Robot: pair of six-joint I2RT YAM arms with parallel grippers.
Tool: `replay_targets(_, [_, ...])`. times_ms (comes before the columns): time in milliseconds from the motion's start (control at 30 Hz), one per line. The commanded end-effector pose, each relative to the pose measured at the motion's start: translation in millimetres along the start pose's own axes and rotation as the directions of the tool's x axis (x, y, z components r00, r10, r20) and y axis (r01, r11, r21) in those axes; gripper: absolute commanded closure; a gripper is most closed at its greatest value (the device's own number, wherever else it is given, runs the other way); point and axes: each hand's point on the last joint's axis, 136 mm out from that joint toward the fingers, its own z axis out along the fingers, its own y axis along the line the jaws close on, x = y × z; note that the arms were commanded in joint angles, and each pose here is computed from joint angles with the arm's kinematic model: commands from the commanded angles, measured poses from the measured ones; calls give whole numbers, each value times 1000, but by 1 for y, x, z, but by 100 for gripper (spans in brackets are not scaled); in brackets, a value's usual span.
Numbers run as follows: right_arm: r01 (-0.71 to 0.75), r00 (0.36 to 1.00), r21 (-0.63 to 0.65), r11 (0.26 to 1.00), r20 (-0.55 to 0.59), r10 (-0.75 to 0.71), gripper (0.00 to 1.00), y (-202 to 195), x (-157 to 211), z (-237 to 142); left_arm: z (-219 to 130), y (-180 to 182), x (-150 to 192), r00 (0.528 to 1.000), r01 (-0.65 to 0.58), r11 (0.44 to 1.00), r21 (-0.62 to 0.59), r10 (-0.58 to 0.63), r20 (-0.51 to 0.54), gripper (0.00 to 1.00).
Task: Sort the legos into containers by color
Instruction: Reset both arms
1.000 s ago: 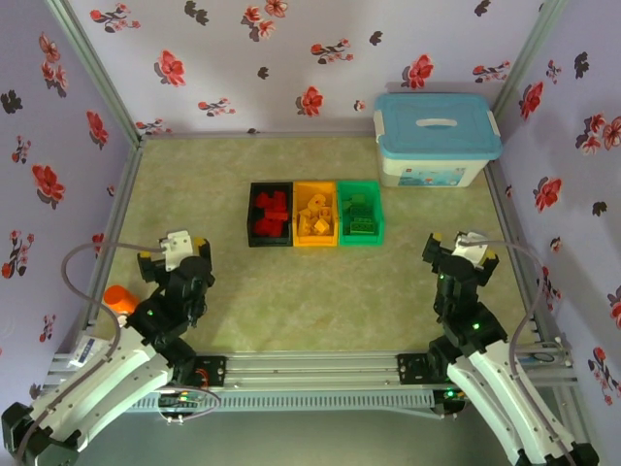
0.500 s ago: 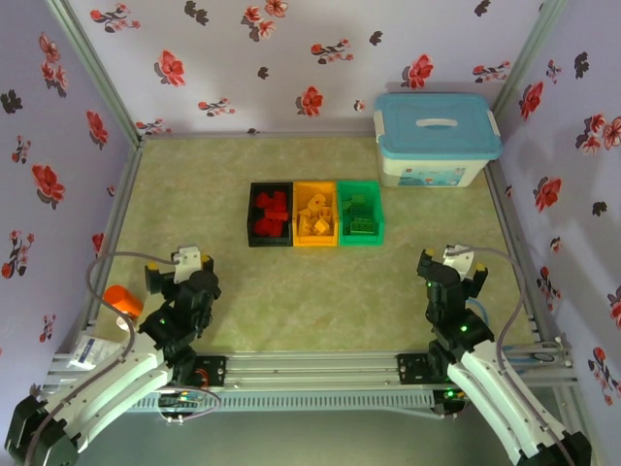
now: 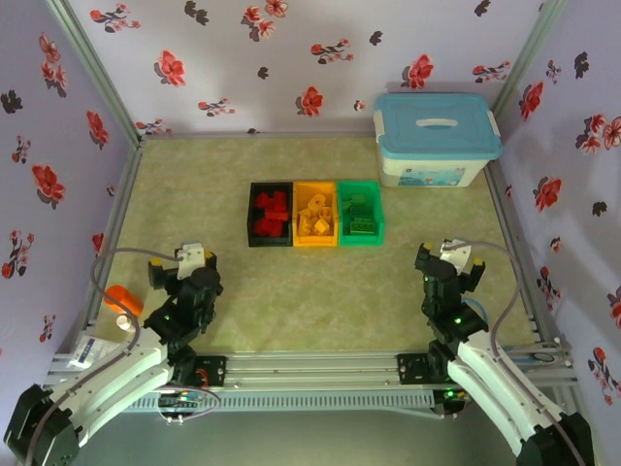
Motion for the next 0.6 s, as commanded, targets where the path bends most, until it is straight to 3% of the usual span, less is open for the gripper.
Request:
replay_targets(0, [-19, 999, 38, 999, 52, 17, 1, -3, -10, 2, 2, 5, -6, 999, 29, 999, -30, -28, 17, 0])
replay_targets(567, [-33, 990, 34, 999, 136, 28, 0, 0, -17, 6, 10, 8, -7, 998, 63, 997, -48, -62, 29, 0])
